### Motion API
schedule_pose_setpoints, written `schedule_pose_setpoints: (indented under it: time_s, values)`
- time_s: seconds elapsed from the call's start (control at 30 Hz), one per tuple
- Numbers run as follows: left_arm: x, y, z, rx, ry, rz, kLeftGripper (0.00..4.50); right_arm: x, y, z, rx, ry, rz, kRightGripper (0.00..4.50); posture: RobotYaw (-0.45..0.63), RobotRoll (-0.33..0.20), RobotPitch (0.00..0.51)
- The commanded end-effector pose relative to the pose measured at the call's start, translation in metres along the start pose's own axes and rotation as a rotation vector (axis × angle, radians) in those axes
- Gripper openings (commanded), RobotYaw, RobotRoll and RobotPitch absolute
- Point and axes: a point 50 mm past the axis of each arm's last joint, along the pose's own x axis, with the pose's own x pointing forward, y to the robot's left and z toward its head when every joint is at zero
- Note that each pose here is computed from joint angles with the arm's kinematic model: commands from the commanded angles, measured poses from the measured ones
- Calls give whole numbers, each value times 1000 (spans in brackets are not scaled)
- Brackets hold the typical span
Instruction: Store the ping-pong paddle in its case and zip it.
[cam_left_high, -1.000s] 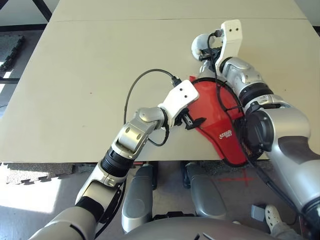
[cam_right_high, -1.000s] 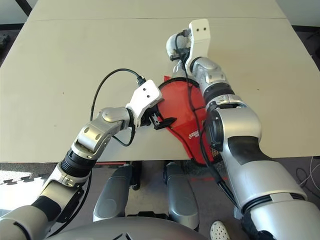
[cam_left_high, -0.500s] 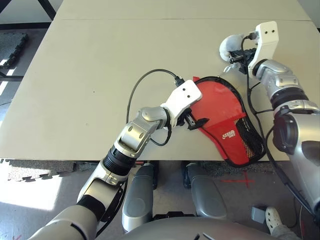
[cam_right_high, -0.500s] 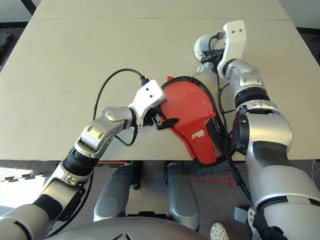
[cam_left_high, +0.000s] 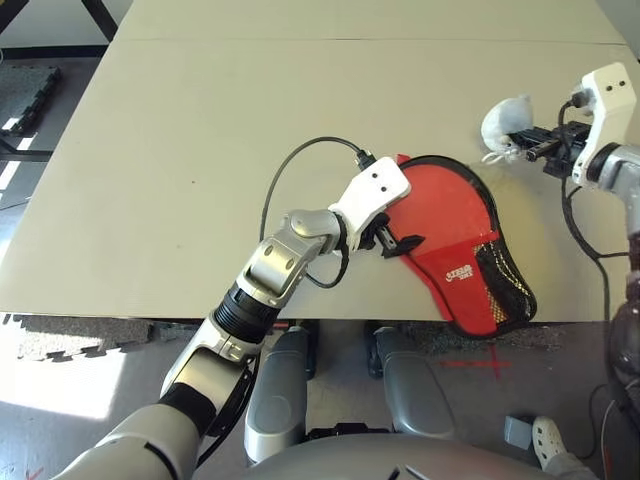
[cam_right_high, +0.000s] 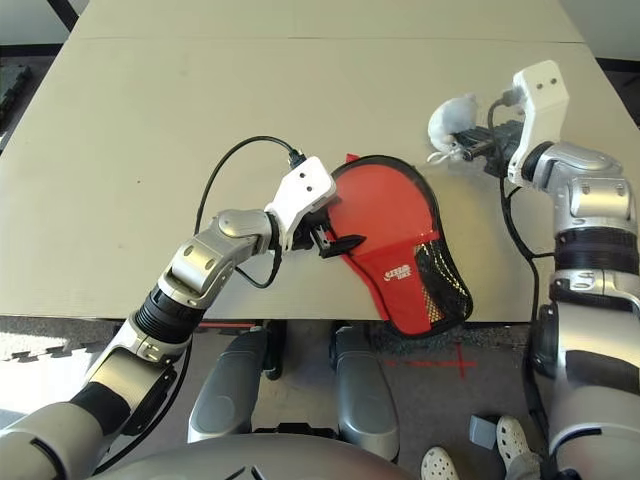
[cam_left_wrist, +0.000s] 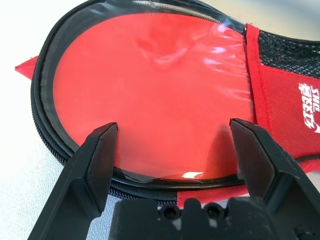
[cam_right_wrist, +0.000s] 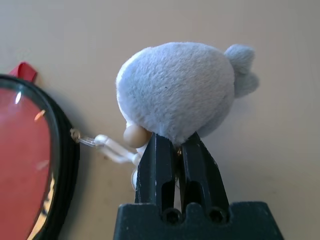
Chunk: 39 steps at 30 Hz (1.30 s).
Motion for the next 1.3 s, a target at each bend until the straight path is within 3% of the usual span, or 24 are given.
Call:
schedule_pose_setpoints:
  time_s: [0.03, 0.33, 0.73, 1.3]
  values:
    - [9, -5, -34, -94, 142, -39, 4500, -20, -6, 3, -12, 20, -10, 27, -87, 0, 270]
    - [14, -1, -35, -92, 154, -23, 4500, -47, -2, -8, -7, 147, 127, 27, -102, 0, 270]
    - [16, 2, -35, -94, 153, -8, 4500, -81, 17, -28, 35, 335, 460, 27, -100, 0, 267]
    - [19, 5, -35, -93, 145, 13, 4500, -105, 50, -56, 106, 536, 760, 27, -103, 0, 257]
